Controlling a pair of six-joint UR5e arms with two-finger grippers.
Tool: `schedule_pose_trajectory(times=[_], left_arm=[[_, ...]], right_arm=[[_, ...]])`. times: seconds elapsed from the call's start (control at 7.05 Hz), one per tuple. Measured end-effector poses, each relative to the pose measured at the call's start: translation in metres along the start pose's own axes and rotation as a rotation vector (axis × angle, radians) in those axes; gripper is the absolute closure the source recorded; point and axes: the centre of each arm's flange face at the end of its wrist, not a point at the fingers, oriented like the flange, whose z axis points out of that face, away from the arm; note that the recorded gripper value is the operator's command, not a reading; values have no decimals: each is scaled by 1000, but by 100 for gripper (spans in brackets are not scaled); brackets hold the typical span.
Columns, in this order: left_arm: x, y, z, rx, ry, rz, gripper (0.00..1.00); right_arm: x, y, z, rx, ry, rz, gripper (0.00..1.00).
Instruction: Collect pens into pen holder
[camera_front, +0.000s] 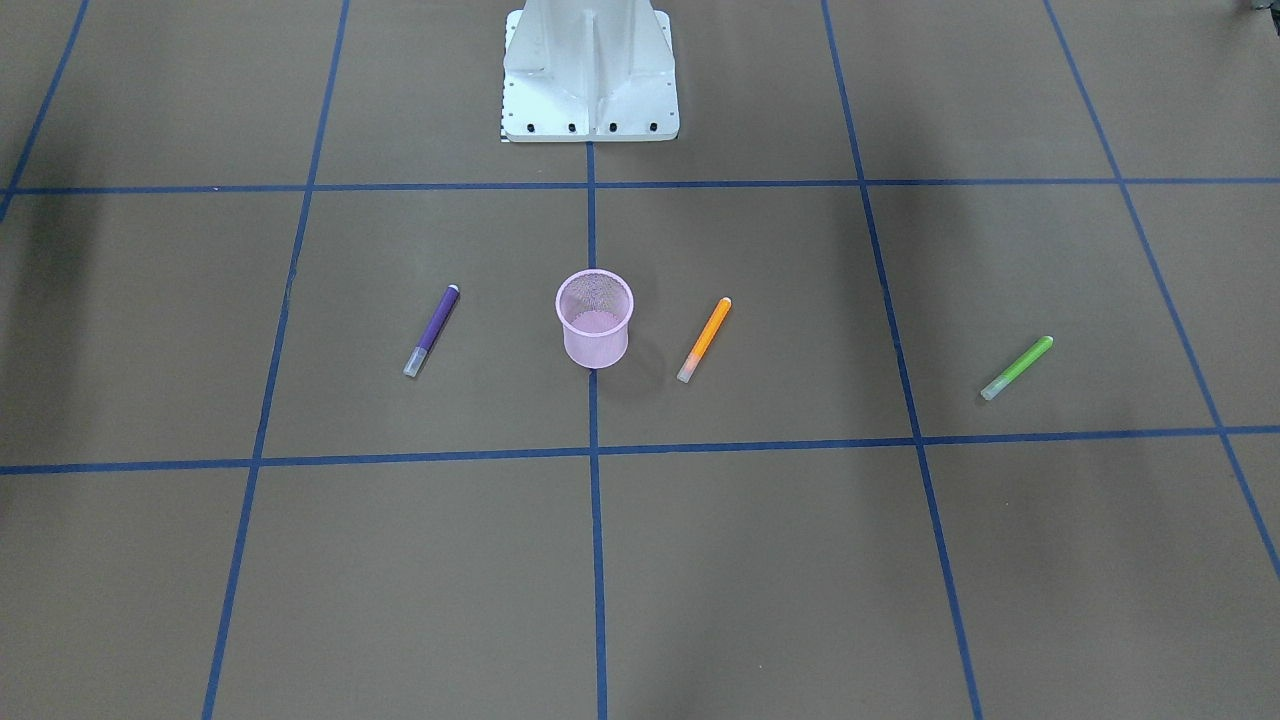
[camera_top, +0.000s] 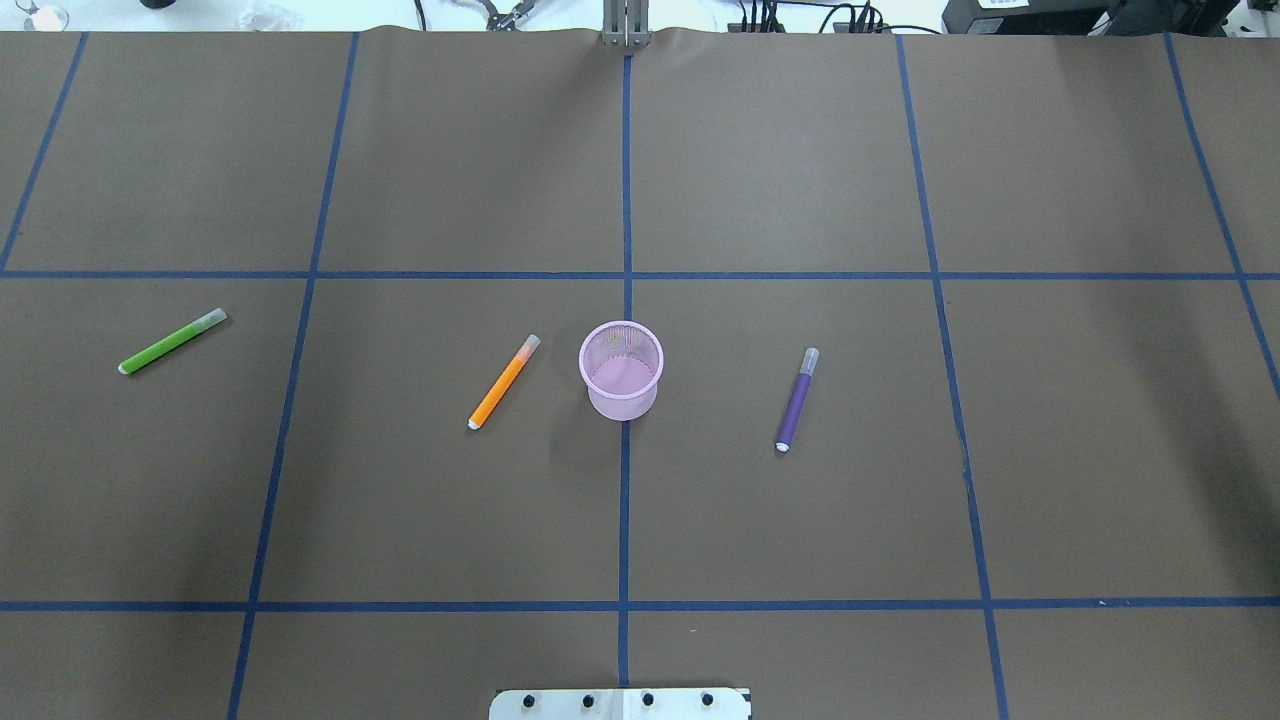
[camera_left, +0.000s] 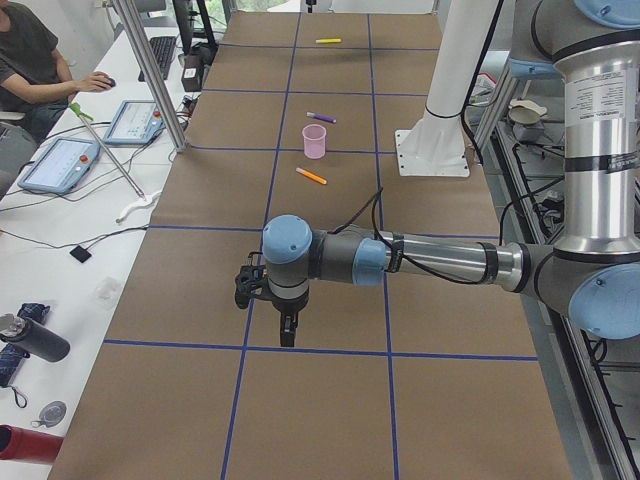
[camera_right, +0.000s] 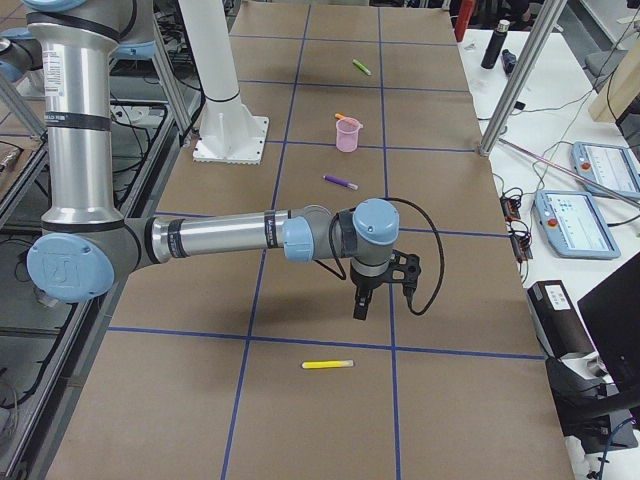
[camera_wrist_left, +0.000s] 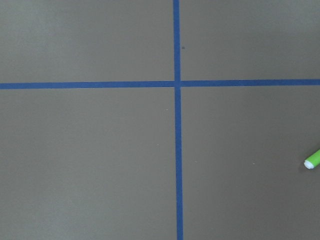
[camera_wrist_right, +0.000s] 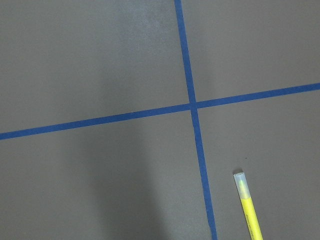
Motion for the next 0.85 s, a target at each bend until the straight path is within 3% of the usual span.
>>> schedule_pose_trajectory(times=[0.85], left_arm=[[3, 5, -2, 3, 11, 7, 0]], right_arm=[[1, -1, 3, -18, 0, 16, 0]])
